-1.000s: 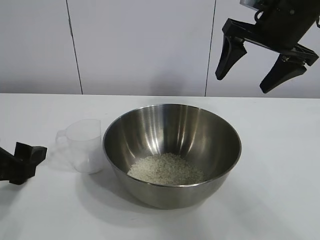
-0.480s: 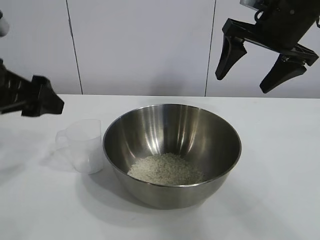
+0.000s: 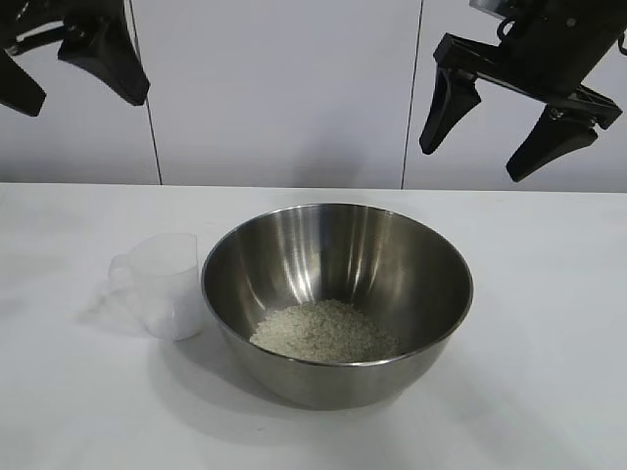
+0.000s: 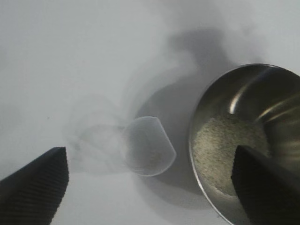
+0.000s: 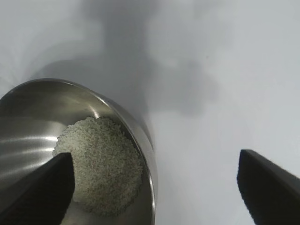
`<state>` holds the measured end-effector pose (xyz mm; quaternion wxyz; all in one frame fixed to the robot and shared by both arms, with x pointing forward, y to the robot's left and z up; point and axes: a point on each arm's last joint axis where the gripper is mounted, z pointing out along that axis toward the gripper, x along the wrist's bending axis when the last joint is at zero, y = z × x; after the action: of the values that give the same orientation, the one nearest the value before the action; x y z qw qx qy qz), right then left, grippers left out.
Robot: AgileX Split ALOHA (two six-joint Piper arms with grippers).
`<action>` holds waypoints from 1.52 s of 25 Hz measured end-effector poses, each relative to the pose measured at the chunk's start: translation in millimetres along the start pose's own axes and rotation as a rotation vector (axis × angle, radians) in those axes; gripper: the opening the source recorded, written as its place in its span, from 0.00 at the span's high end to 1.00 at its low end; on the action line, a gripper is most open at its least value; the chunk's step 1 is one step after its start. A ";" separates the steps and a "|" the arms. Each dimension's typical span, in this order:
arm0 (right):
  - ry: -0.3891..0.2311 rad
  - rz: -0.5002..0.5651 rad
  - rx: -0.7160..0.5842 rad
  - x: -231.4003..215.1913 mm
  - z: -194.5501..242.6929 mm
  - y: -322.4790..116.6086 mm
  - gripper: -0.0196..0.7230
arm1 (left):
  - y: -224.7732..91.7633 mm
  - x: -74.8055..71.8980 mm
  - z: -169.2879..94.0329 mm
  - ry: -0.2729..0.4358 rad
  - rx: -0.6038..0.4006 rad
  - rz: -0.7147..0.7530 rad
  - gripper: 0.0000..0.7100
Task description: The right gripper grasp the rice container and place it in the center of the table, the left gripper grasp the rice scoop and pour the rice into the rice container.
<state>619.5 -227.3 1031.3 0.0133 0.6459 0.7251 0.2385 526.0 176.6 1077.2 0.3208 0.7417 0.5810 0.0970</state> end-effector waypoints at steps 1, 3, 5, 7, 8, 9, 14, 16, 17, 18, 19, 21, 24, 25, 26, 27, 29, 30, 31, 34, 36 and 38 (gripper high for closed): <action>0.002 0.001 0.000 0.1 0.0 0.0 0.09 | 1.3 -2.3 0.2 -0.020 0.017 -0.022 0.03; 0.007 0.005 -0.001 0.6 0.0 0.1 0.09 | 2.5 -5.9 3.6 -0.057 0.047 -0.066 0.02; 0.013 0.010 -0.002 1.2 0.0 0.2 0.09 | 2.6 -7.7 11.6 -0.084 0.075 -0.104 0.02; 0.020 0.015 -0.003 1.8 0.0 0.3 0.09 | 1.9 -6.9 23.2 -0.111 0.105 -0.163 0.02; 0.023 0.018 -0.004 2.1 -0.1 0.4 0.09 | 1.6 -5.2 28.5 -0.120 0.118 -0.189 0.02; 0.026 0.020 -0.004 2.3 -0.1 0.4 0.09 | 1.6 -2.7 33.8 -0.134 0.132 -0.220 0.02; 0.044 0.033 -0.007 4.0 -0.2 0.8 0.09 | 17.6 7.9 45.6 -0.237 0.169 -0.312 0.02; 0.051 0.039 -0.010 4.6 -0.2 1.0 0.09 | 26.4 7.2 44.4 -0.272 0.159 -0.320 0.02; 0.053 0.041 -0.011 4.8 -0.2 1.1 0.09 | 30.1 6.0 43.6 -0.284 0.155 -0.319 0.02; 0.054 0.042 -0.012 4.9 -0.2 1.3 0.09 | 31.8 5.0 43.9 -0.294 0.162 -0.320 0.02; 0.054 0.042 -0.012 4.9 -0.2 1.3 0.09 | 32.7 4.6 45.3 -0.301 0.169 -0.323 0.02; 0.055 0.043 -0.013 5.0 -0.2 1.4 0.09 | 31.9 4.9 50.4 -0.306 0.188 -0.332 0.02; 0.057 0.045 -0.013 5.2 -0.2 1.4 0.09 | 30.5 6.0 56.3 -0.307 0.205 -0.344 0.02; 0.057 0.045 -0.013 5.2 -0.2 1.4 0.09 | 30.4 6.0 56.6 -0.307 0.205 -0.345 0.02; 0.057 0.045 -0.013 5.2 -0.2 1.4 0.09 | 30.4 6.0 56.6 -0.308 0.205 -0.345 0.02; 0.058 0.045 -0.014 5.3 -0.2 1.4 0.09 | 30.4 6.0 56.6 -0.308 0.205 -0.345 0.02; 0.061 0.047 -0.014 5.5 -0.3 1.5 0.09 | 30.5 5.9 56.6 -0.308 0.204 -0.346 0.02; 0.064 0.049 -0.015 5.7 -0.3 1.5 0.09 | 30.6 6.0 56.6 -0.308 0.203 -0.344 0.02; 0.065 0.051 -0.015 5.9 -0.3 1.6 0.09 | 30.6 5.9 56.6 -0.309 0.202 -0.339 0.02; 0.069 0.053 -0.016 6.2 -0.3 1.7 0.09 | 30.7 6.0 56.6 -0.309 0.200 -0.336 0.02; 0.069 0.053 -0.016 6.2 -0.3 1.7 0.09 | 30.7 6.0 56.6 -0.309 0.200 -0.334 0.02; 0.069 0.053 -0.017 6.2 -0.3 1.7 0.09 | 30.7 6.0 56.6 -0.309 0.200 -0.333 0.02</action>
<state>620.0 -221.5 1034.1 -0.0126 0.6563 0.7057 0.2668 581.6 157.9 1050.0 0.3426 0.6700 0.6457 -0.1297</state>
